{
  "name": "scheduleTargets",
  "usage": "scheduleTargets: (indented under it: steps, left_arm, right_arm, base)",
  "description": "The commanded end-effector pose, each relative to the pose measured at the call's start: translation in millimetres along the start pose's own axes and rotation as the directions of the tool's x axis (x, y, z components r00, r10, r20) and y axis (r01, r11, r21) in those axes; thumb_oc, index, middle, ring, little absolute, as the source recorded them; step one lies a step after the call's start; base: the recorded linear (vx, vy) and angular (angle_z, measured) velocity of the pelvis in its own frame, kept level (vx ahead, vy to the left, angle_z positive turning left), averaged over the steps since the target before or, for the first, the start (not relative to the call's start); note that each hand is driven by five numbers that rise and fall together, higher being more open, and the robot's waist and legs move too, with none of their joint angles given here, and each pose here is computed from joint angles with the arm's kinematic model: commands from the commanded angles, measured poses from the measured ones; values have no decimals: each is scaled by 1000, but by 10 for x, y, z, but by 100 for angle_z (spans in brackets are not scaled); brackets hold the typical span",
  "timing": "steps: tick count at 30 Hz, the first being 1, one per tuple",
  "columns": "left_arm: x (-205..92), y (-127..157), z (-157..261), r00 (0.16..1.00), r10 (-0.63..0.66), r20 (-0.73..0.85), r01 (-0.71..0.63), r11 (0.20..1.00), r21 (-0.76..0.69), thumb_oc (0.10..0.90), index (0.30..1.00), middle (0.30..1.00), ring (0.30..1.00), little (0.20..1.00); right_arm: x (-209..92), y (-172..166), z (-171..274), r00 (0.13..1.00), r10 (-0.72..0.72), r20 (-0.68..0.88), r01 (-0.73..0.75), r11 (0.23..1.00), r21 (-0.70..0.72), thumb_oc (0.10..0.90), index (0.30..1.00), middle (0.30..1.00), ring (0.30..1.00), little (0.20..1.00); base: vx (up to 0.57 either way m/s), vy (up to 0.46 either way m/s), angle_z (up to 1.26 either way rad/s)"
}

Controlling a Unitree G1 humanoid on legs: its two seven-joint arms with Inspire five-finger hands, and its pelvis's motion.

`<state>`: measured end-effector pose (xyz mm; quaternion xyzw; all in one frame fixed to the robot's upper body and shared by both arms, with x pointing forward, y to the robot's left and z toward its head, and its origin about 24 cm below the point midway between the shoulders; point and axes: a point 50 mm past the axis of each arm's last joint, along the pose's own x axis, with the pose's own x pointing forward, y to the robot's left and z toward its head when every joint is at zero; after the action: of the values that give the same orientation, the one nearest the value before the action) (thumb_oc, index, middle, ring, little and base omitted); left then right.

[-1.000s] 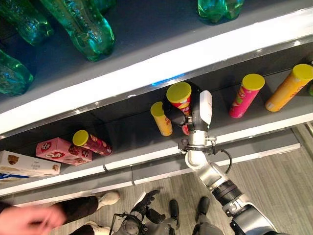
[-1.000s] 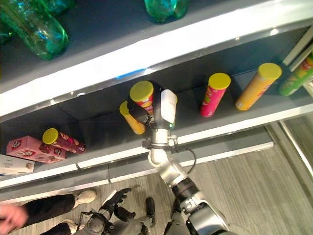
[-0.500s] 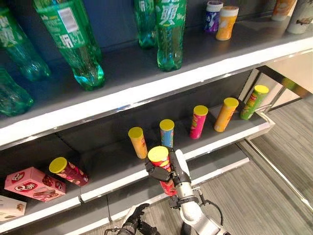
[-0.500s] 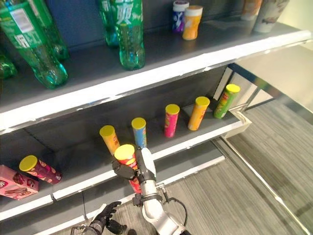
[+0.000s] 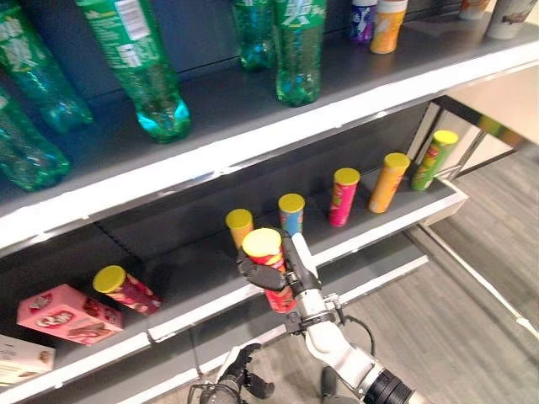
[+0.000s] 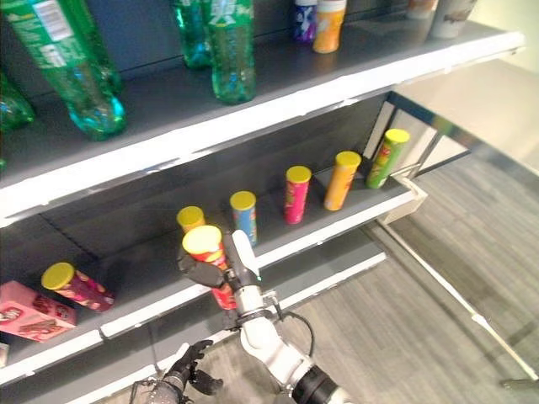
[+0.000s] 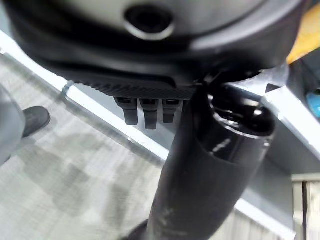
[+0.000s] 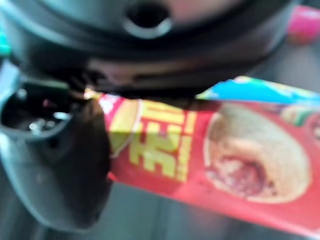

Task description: Put the goods on the table back onto the shelves and tidy them up.

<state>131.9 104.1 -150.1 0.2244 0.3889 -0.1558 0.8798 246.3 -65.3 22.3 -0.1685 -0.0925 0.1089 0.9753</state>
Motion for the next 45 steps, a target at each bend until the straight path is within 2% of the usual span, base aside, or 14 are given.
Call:
scheduleTargets:
  steps: [1, 4, 6, 15, 17, 19, 21, 23, 25, 28, 31, 35, 41, 45]
  left_arm:
    - [-74, 20, -170, 1000, -17, -8, 18, 994, 108, 800, 900, 900, 900, 900]
    - [-94, 44, -239, 999, -28, -29, 31, 991, 130, 800, 900, 900, 900, 900]
    - [-135, 133, -391, 995, 26, -98, -20, 998, 64, 800, 900, 900, 900, 900]
    - [-288, 117, -679, 979, 55, -196, -61, 998, -21, 800, 900, 900, 900, 900]
    - [-267, 136, -659, 976, 81, -203, -93, 994, -52, 800, 900, 900, 900, 900]
    - [-230, 182, -556, 977, 126, -173, -152, 977, -148, 800, 900, 900, 900, 900]
    - [-227, 170, -542, 978, 126, -168, -152, 976, -155, 800, 900, 900, 900, 900]
    - [-190, 152, -468, 981, 127, -147, -149, 977, -149, 800, 900, 900, 900, 900]
    - [-71, 290, -214, 977, 200, -81, -213, 951, -225, 800, 900, 900, 900, 900]
    - [-73, 281, -199, 978, 191, -83, -206, 942, -263, 800, 900, 900, 900, 900]
    - [-115, 289, -342, 973, 188, -130, -213, 953, -216, 800, 900, 900, 900, 900]
    - [-146, 405, -435, 958, 232, -167, -269, 928, -258, 800, 900, 900, 900, 900]
    - [-354, 231, -845, 916, 182, -358, -326, 859, -396, 800, 900, 900, 900, 900]
    - [-329, 117, -789, 931, 139, -339, -268, 889, -372, 800, 900, 900, 900, 900]
  right_arm:
    - [200, 236, 616, 970, -4, 243, -41, 983, 180, 400, 300, 300, 300, 300]
    - [205, 158, 605, 970, -53, 235, 13, 985, 171, 400, 300, 300, 300, 300]
    - [267, 47, 725, 949, -126, 288, 93, 988, 125, 400, 300, 300, 300, 300]
    - [208, 72, 724, 938, -134, 319, 106, 989, 103, 400, 300, 300, 300, 300]
    - [188, 91, 694, 941, -123, 314, 98, 991, 94, 400, 300, 300, 300, 300]
    - [173, 101, 651, 951, -92, 297, 71, 994, 82, 400, 300, 300, 300, 300]
    - [169, 99, 657, 949, -88, 304, 66, 995, 80, 400, 300, 300, 300, 300]
    - [187, 104, 722, 934, -82, 347, 61, 996, 71, 400, 300, 300, 300, 300]
    - [315, 153, 910, 897, -40, 440, 21, 999, 49, 400, 300, 300, 300, 300]
    - [324, 164, 953, 894, -62, 443, 32, 997, 74, 400, 300, 300, 300, 300]
    - [365, 141, 1003, 884, -76, 461, 52, 997, 64, 400, 300, 300, 300, 300]
    - [407, 101, 1028, 874, -137, 466, 106, 990, 91, 400, 300, 300, 300, 300]
    - [368, -41, 1016, 845, -219, 488, 207, 975, 79, 400, 300, 300, 300, 300]
    - [344, -128, 1033, 814, -246, 526, 257, 965, 54, 400, 300, 300, 300, 300]
  base:
    - [19, 512, -10]
    - [-16, 433, 38]
    - [-90, 643, -2]
    - [-88, 177, -42]
    - [-79, -109, -15]
    - [-107, -124, -27]
    - [-101, -84, -5]
    - [-323, -118, 34]
    - [-608, -60, 77]
    - [-110, 125, 58]
    - [-36, 123, 20]
    - [-148, -37, -14]
    - [18, -201, 33]
    - [-78, -184, 25]
